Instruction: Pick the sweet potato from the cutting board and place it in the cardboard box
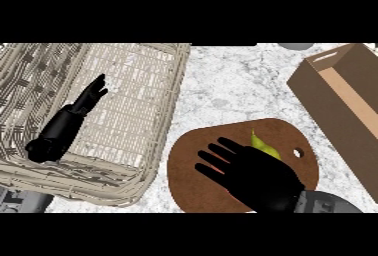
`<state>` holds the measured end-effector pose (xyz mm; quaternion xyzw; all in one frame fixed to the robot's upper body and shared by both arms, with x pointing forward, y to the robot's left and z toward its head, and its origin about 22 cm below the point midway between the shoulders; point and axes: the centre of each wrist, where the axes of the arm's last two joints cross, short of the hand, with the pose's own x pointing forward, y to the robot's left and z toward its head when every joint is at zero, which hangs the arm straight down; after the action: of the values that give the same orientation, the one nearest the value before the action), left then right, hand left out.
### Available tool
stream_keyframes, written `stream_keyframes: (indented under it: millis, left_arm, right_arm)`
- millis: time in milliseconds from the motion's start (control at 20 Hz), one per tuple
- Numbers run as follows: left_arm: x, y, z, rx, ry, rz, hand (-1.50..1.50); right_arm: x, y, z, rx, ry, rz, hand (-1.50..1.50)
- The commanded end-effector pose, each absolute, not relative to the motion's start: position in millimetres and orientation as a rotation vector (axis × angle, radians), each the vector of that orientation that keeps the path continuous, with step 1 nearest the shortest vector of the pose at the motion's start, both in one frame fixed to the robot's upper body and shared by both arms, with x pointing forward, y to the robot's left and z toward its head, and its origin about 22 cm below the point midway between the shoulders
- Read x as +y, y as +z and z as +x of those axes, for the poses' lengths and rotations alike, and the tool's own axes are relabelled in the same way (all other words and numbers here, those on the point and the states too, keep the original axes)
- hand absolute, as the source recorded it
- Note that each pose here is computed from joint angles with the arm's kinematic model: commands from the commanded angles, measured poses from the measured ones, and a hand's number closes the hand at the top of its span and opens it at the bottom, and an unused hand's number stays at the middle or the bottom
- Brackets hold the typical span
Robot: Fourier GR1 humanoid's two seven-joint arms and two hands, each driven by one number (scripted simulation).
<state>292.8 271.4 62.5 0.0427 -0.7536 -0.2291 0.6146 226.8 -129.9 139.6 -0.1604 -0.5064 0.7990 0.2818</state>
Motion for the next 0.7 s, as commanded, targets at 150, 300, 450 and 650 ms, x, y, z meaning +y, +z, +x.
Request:
stream_keyframes:
  millis: [150, 300, 450, 650]
  left_arm:
    - [266, 56, 284, -1.743, -0.532, 0.108, 0.0]
    - [258, 66, 300, -1.75, -0.53, 0.116, 0.0]
    - [282, 68, 285, -1.745, -0.517, 0.097, 0.0]
    - [267, 69, 301, -1.75, -0.53, 0.102, 0.0]
  right_arm:
    - [-113, 115, 225, -1.357, 2.138, -0.412, -1.5]
    - [-125, 99, 211, -1.362, 2.166, -0.351, -1.5]
    - [-133, 112, 231, -1.326, 2.159, -0.377, -1.5]
    - [-108, 109, 249, -1.308, 2.172, -0.442, -1.5]
